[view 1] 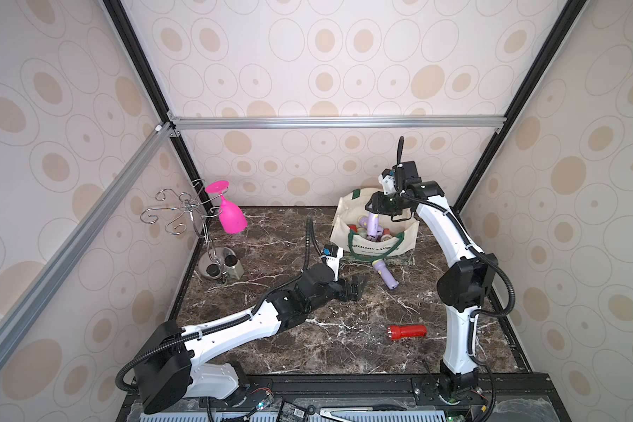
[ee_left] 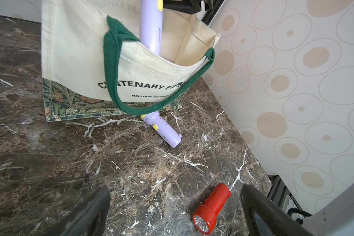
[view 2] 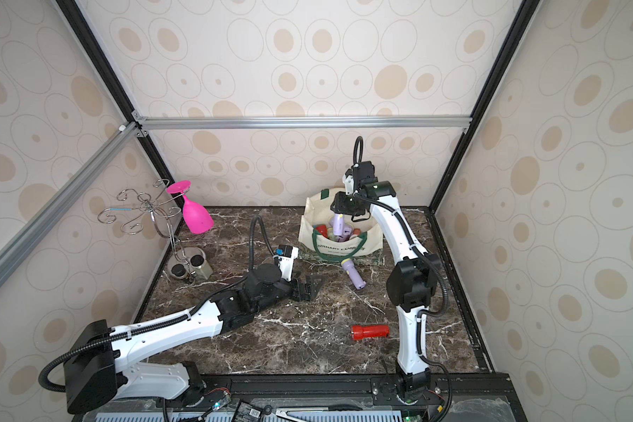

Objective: Put the flashlights into the tote bags
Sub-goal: Place the flashlight in the canvas bag.

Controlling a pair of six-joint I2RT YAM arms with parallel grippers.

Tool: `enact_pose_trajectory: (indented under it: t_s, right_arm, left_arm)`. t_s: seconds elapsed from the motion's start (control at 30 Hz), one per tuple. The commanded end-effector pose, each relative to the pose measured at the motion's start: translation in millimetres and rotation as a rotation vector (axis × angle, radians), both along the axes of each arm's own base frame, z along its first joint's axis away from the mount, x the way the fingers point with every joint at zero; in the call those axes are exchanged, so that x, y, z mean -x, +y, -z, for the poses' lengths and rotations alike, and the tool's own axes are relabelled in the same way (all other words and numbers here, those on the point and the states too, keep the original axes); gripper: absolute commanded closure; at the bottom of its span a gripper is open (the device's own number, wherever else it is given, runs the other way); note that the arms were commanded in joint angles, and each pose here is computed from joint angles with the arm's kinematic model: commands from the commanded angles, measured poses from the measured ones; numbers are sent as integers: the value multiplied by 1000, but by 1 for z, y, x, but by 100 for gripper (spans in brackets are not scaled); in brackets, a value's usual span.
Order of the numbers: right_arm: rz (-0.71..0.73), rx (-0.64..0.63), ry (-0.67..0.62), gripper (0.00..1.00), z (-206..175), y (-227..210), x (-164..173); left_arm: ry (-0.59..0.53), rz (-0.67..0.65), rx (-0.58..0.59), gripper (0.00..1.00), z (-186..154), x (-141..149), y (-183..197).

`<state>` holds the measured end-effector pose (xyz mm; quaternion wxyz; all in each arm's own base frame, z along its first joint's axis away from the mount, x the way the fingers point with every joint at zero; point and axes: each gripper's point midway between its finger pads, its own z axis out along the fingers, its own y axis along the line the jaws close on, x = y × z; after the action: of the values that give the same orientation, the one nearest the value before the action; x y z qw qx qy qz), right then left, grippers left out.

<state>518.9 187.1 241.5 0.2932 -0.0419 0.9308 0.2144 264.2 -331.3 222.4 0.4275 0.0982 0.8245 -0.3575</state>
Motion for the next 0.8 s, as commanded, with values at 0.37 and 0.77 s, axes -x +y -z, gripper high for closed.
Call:
enact_pose_trajectory:
  t_s: [0.37,0.77]
  right_arm:
    - [-16,80,27,83,21,-6,1]
    - [-6,65,-7,41,2,-5,4]
  left_arm:
    - [5,-9,27,1,2,-9,-8]
    - [-9,-26,27,0,-1,-13,-8]
